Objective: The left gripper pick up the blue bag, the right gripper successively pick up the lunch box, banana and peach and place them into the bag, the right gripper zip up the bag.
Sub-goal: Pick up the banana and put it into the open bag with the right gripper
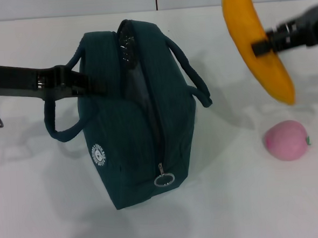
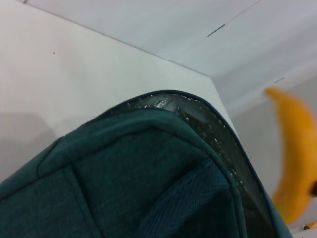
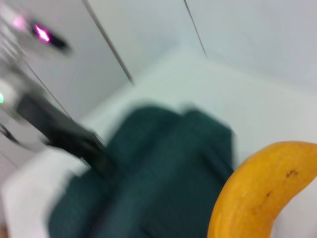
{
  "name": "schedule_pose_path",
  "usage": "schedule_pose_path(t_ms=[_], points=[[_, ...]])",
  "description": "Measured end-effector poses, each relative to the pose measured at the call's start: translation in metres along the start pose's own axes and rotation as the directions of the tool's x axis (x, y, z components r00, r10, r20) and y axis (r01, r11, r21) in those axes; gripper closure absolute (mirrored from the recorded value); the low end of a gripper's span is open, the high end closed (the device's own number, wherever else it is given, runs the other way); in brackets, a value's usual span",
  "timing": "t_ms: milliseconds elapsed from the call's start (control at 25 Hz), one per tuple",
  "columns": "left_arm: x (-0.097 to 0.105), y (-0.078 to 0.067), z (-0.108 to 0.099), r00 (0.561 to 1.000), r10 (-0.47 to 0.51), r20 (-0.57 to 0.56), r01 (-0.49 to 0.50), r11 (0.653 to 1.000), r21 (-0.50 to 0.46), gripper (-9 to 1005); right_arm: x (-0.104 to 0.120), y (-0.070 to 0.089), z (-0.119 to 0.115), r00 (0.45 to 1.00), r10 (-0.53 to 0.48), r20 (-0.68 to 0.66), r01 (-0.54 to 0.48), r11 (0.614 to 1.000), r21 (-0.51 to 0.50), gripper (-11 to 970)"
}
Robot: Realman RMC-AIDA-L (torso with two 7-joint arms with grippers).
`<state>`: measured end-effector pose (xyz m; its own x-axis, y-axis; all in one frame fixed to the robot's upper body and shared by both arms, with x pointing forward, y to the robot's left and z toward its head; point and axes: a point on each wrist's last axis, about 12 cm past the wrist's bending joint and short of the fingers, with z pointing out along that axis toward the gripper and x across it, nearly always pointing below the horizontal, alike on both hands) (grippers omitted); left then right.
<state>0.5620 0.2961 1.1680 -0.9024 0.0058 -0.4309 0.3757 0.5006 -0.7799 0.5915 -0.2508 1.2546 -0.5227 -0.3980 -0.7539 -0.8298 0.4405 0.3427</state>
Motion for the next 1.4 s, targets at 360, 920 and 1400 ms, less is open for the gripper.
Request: schedule_pose_path(t_ms=[360, 920, 1400], points=[[-0.005, -0.006, 0.002, 1.0, 0.008, 0.014, -0.008, 0.999, 0.034, 961, -0.011, 0.023, 0.022, 0.949, -0.193, 0.251, 0.236, 0.959, -0.157, 562], [-0.004, -0.009, 0.005, 1.0, 0.005, 0.01, -0.006, 0.998, 0.064, 960, -0.006, 0.009, 0.056, 0.732, -0.258, 0.63, 0.417, 0.901, -0.116, 560], [-0.005, -0.01, 0.006, 1.0, -0.003, 0.009, 0.002, 0.998, 0.069, 961, 0.001, 0.002, 0.105, 0.75, -0.254, 0.611, 0.409, 0.904, -0.126, 559]])
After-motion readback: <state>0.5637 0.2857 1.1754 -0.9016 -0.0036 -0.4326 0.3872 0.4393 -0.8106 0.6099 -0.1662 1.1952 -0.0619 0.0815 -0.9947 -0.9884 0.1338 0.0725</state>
